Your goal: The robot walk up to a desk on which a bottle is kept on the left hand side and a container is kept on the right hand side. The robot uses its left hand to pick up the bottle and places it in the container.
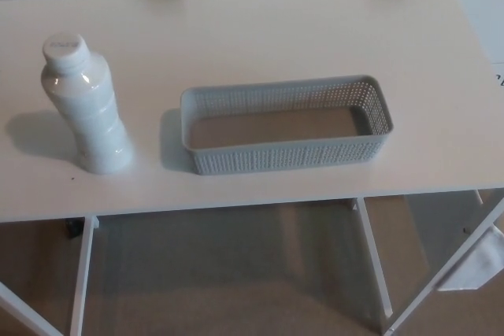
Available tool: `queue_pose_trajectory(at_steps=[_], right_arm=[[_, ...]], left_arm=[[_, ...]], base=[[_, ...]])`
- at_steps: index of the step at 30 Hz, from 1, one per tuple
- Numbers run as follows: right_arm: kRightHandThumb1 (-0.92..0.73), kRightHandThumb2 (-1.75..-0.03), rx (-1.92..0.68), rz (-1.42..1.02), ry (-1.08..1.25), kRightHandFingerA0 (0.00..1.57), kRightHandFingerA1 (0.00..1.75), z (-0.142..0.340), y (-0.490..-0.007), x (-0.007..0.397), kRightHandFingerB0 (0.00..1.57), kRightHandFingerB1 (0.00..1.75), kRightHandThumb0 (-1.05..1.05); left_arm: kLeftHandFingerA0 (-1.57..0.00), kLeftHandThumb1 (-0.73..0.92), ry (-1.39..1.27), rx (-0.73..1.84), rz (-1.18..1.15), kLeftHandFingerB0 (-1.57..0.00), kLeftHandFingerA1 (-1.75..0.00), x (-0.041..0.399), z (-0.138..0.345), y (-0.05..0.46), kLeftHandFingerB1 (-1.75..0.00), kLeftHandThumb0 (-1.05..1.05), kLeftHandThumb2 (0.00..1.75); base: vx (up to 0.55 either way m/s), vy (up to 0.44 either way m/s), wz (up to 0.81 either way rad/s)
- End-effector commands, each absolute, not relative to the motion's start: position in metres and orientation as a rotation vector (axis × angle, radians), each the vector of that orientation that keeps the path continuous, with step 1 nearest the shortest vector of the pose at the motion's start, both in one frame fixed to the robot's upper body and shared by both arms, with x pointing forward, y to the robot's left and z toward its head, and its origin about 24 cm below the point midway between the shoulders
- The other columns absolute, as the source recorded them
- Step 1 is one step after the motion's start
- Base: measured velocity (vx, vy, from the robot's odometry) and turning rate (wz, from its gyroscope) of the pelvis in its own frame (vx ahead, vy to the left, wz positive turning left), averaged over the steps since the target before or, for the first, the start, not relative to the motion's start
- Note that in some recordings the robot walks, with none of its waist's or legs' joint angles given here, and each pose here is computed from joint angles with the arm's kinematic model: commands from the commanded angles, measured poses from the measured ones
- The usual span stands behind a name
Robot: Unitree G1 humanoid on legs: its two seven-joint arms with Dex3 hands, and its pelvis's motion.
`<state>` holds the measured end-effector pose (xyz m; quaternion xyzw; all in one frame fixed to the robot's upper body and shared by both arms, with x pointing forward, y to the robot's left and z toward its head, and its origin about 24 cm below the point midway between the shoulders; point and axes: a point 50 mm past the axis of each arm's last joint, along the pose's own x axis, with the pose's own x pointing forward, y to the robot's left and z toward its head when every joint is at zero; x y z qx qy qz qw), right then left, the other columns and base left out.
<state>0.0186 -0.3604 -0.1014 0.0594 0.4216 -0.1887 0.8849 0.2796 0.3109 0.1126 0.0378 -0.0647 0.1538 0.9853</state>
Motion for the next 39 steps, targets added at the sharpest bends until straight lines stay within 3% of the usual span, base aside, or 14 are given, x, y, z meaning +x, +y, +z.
queue_pose_trajectory(at_steps=[1, 32, 37, 39], right_arm=[[-0.23, -0.53, 0.1, -0.396, 0.864, 0.97, 0.54, -0.099, -0.364, 0.024, 0.74, 0.47, -0.39], [-0.24, -0.55, 0.039, -0.369, 0.869, 0.97, 0.54, -0.099, -0.362, 0.033, 0.75, 0.48, -0.44], [-0.23, -0.55, 0.028, -0.363, 0.865, 0.97, 0.54, -0.099, -0.362, 0.036, 0.75, 0.48, -0.44], [-0.24, -0.55, 0.025, -0.356, 0.862, 0.97, 0.54, -0.099, -0.362, 0.038, 0.75, 0.48, -0.44]], left_arm=[[0.0, 0.45, -0.041, 0.081, 0.235, 0.0, 0.0, 0.294, 0.102, 0.302, 0.0, -0.72, 0.77], [0.0, 0.43, 0.118, 0.1, 0.123, 0.0, 0.0, 0.258, 0.048, 0.306, 0.0, -0.69, 0.75], [0.0, 0.41, 0.12, 0.091, 0.127, 0.0, 0.0, 0.265, 0.049, 0.305, 0.0, -0.65, 0.72], [0.0, 0.36, 0.126, 0.084, 0.127, 0.0, -0.09, 0.269, 0.049, 0.303, -0.08, -0.53, 0.69]], base=[[0.0, 0.0, 0.0], [0.0, 0.0, 0.0], [0.0, 0.0, 0.0], [0.0, 0.0, 0.0]])
